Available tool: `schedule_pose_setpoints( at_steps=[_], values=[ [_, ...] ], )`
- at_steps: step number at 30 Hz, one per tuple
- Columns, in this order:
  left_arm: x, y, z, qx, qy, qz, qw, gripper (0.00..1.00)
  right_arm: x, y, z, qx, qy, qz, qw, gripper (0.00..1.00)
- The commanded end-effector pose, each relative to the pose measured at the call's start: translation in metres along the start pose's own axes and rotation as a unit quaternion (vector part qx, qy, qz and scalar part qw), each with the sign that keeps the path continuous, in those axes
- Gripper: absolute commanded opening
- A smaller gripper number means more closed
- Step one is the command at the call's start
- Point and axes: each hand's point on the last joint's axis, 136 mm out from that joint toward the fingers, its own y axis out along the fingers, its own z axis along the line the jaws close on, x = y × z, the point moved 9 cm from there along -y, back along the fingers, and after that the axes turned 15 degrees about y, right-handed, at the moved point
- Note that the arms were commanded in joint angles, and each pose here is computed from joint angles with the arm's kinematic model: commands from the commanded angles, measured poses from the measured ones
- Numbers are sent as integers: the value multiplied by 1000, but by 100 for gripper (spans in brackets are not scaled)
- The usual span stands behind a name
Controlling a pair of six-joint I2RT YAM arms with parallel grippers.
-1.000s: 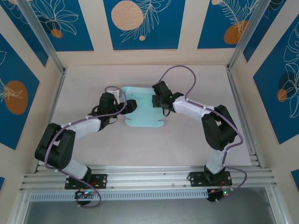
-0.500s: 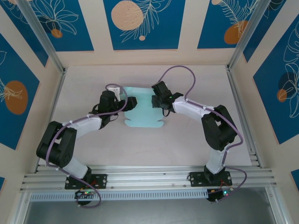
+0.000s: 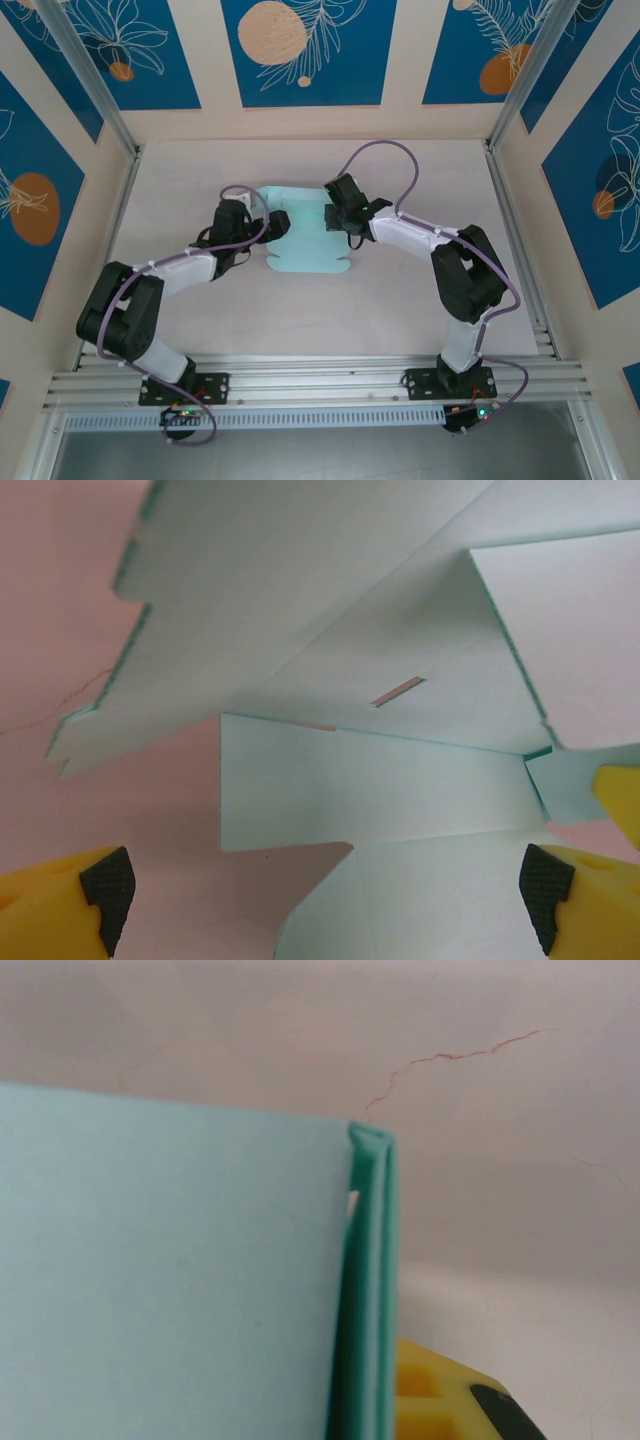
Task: Fold the paper box
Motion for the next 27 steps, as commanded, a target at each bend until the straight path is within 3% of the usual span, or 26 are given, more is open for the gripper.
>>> schedule_pose_setpoints(
  at_steps=[1,6,11,17,27],
  values=[
    [9,6,-9,-32,4,-15,999,100,2,-9,5,9,7,-19,1000,0],
    [18,12,-14,-55,7,-27,998,98,1,-9,6,10,5,-18,1000,0],
    [25,11,-20,-76,16,-43,996,82,-1,-7,6,7,4,-16,1000,0],
    [29,8,-26,-77,41,-44,995,74,-3,-3,7,4,1,-11,1000,0],
    [33,18,-45,-127,80,-38,988,72,-5,-2,13,8,-6,-6,1000,0]
  ],
)
